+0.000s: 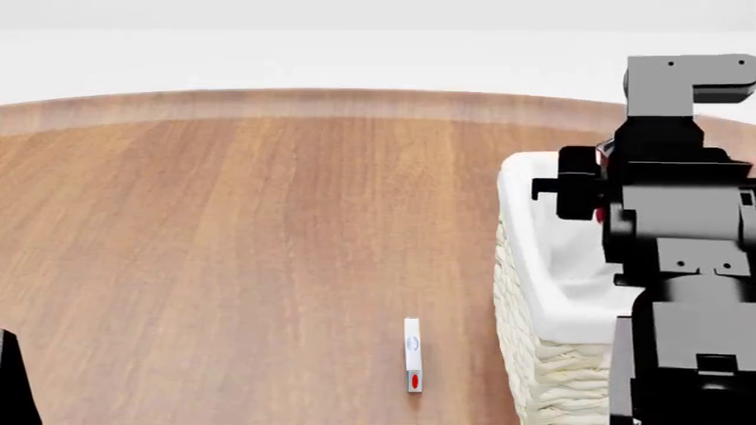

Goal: Pick up the tomato sauce, and put it in the basket.

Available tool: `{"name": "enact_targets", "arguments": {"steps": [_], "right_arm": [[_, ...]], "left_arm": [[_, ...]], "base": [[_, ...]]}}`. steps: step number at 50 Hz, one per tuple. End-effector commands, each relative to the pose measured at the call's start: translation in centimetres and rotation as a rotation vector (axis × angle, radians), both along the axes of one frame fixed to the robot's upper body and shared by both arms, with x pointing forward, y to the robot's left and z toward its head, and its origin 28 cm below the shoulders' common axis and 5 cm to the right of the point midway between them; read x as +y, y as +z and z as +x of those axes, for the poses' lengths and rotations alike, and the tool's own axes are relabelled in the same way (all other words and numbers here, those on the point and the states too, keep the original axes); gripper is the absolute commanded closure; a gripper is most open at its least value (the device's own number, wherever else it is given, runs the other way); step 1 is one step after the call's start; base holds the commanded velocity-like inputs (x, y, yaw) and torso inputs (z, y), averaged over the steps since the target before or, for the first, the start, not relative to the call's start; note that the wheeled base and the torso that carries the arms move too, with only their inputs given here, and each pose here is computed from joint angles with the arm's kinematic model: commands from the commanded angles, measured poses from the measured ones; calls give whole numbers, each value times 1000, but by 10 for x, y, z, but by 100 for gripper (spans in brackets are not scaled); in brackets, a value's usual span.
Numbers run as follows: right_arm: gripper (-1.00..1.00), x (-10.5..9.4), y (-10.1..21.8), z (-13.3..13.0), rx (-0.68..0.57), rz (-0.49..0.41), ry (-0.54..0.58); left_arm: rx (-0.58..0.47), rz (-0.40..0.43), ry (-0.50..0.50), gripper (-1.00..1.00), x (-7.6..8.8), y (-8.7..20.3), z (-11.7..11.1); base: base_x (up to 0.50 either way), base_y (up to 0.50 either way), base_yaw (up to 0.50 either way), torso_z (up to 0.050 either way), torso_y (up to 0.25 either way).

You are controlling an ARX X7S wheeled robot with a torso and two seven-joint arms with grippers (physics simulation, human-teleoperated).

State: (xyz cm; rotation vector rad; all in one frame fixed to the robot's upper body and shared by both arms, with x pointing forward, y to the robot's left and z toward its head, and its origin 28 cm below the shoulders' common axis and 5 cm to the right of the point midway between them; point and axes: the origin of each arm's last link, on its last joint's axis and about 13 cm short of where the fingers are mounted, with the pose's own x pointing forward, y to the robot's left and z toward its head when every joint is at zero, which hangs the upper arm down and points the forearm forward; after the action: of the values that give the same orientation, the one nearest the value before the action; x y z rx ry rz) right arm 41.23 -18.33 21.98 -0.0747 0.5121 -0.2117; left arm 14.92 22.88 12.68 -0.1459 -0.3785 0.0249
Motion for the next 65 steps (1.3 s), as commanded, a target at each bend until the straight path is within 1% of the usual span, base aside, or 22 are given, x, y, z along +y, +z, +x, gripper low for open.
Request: {"name": "enact_targets", "arguments": {"steps": [1,3,4,9,14,20,25,32,36,43,44,53,65], "right_arm": [[100,-4,2,-4,49,38,-5],[100,-4,0,-4,58,30,-3],[100,-5,-3,-5,67,46,-16],[100,-6,-9,-6,79,55,-30],[100,-4,-14,-6,84,40,-6],[100,-4,-19,-7,90,53,-22],[100,-5,-25,-9,115,44,-24],[100,-7,-30,-11,134,39,-32],[100,-8,-32,-11,134,50,-38],[100,-10,-30,-11,124,32,-53],[-100,-9,-30,-11,125,31,-52],[-100,-7,-18,-7,81,24,-42],[-100,-1,0,-1,17,-14,-2]], "left_arm": [[8,-3,-3,-100,-1,-2,2],[8,-2,-2,-100,-1,-2,2],[8,-2,-3,-100,-1,-2,3],[8,-1,0,-100,0,-2,4],[13,1,5,-100,1,-4,4],[10,2,9,-100,2,-2,4],[9,1,11,-100,3,-2,4],[8,-2,19,-100,3,-1,3],[3,-1,19,-100,4,0,2],[10,0,22,-100,5,-3,3],[9,1,23,-100,5,-3,2],[11,1,23,-100,5,-4,1],[10,-7,25,-100,6,-4,-1]], "base": [[0,0,0,0,0],[0,0,0,0,0],[0,0,0,0,0],[0,0,0,0,0],[0,0,0,0,2],[0,0,0,0,0],[0,0,0,0,0],[0,0,0,0,0],[0,0,0,0,0],[0,0,0,0,0],[0,0,0,0,0],[0,0,0,0,0],[0,0,0,0,0]]}}
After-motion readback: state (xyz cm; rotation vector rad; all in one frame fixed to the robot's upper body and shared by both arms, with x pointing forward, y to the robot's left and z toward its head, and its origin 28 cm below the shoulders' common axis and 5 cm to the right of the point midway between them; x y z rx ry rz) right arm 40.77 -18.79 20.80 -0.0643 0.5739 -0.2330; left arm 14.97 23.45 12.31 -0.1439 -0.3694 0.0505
